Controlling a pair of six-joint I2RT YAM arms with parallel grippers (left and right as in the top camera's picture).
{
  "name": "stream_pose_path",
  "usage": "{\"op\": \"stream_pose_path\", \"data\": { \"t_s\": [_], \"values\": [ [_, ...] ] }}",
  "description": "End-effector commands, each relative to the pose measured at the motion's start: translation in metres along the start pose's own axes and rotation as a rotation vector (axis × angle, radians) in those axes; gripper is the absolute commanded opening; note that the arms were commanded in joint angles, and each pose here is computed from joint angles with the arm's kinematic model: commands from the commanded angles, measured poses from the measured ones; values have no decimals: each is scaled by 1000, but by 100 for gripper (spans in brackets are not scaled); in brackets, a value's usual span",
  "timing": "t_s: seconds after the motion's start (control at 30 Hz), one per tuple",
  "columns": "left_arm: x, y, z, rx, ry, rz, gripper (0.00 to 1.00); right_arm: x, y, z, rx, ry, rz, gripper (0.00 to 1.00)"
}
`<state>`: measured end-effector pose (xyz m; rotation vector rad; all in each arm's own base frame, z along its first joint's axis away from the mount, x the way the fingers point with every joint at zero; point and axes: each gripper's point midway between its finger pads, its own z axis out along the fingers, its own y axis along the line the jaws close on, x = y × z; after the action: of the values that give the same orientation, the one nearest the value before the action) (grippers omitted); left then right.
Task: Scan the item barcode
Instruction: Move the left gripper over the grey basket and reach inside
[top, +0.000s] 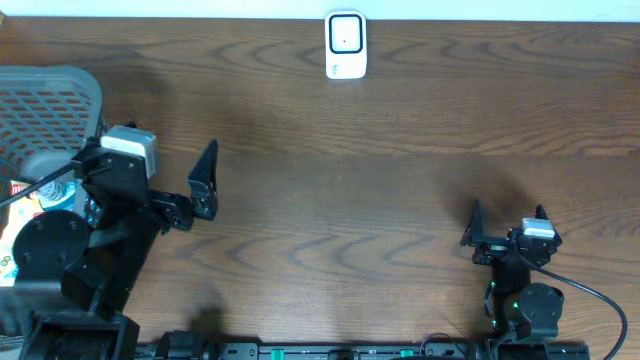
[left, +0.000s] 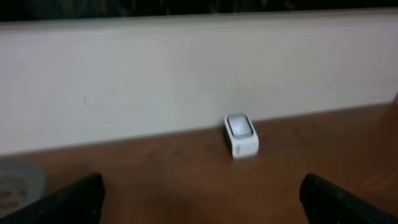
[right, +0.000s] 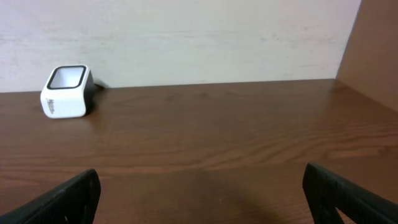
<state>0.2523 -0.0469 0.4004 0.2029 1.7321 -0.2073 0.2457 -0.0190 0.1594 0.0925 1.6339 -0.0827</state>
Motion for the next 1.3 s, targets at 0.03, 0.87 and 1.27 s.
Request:
{"op": "stream_pose_path", "data": {
  "t_s": [0.03,0.87,1.27],
  "values": [
    [0,-2,-1,16,9,14,100,0,-4,0,19,-2,-14,99],
    [-47,201,-57,-1158,-54,-313,98,0,-4,0,19,-2,-14,99],
    [33,275,-109,-1372,-37,-803,98,0,-4,0,19,-2,-14,99]
  ]
}}
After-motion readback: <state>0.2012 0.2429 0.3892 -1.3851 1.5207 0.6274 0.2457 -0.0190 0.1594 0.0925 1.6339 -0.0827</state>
